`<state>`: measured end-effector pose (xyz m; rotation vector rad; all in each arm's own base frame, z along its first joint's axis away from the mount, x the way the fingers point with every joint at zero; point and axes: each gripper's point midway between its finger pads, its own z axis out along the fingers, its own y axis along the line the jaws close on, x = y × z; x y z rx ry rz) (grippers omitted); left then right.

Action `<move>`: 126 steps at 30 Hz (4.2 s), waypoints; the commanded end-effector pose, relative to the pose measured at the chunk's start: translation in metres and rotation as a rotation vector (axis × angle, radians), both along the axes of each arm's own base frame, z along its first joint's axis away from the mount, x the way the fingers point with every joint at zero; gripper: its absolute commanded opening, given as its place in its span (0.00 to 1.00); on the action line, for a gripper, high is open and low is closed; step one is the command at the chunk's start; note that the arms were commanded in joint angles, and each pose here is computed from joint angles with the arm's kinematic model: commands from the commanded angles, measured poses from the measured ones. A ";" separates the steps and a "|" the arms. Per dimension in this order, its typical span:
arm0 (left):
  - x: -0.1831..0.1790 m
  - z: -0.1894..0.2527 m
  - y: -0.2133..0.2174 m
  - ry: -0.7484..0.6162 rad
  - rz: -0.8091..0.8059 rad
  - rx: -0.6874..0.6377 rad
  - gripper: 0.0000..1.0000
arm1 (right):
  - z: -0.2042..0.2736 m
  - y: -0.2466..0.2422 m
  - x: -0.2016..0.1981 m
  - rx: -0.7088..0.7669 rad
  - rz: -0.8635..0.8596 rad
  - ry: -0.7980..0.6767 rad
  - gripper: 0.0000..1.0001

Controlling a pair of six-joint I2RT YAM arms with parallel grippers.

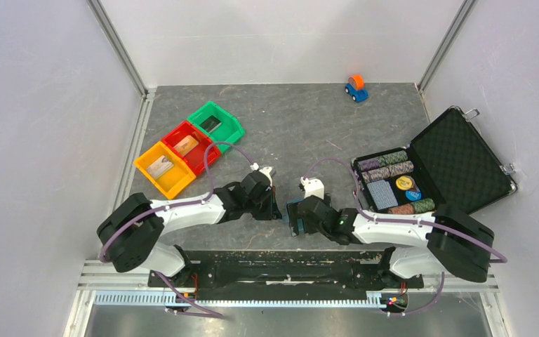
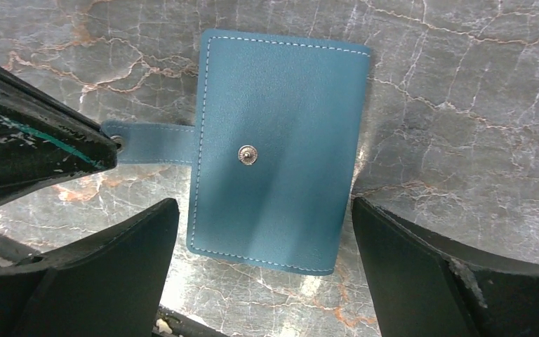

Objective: Take the credit cards out of the card holder
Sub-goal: Open the card holder at the center of the board.

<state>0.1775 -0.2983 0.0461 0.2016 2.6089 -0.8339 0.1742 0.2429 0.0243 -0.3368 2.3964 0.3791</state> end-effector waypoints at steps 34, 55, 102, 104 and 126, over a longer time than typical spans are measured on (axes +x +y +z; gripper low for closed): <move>0.005 -0.002 0.028 -0.033 0.034 0.144 0.02 | 0.038 -0.073 0.041 -0.011 -0.241 -0.177 0.74; 0.016 0.009 0.027 -0.042 0.036 0.116 0.02 | 0.016 -0.087 0.037 0.016 -0.249 -0.061 0.47; 0.013 0.013 0.024 -0.050 0.016 0.084 0.02 | 0.038 0.010 0.029 0.068 -0.011 -0.083 0.81; 0.013 0.013 0.025 -0.052 0.019 0.085 0.02 | 0.033 0.013 0.025 0.088 0.012 -0.070 0.83; 0.012 0.009 0.030 -0.048 0.026 0.099 0.02 | 0.014 -0.003 0.026 0.034 -0.040 -0.074 0.69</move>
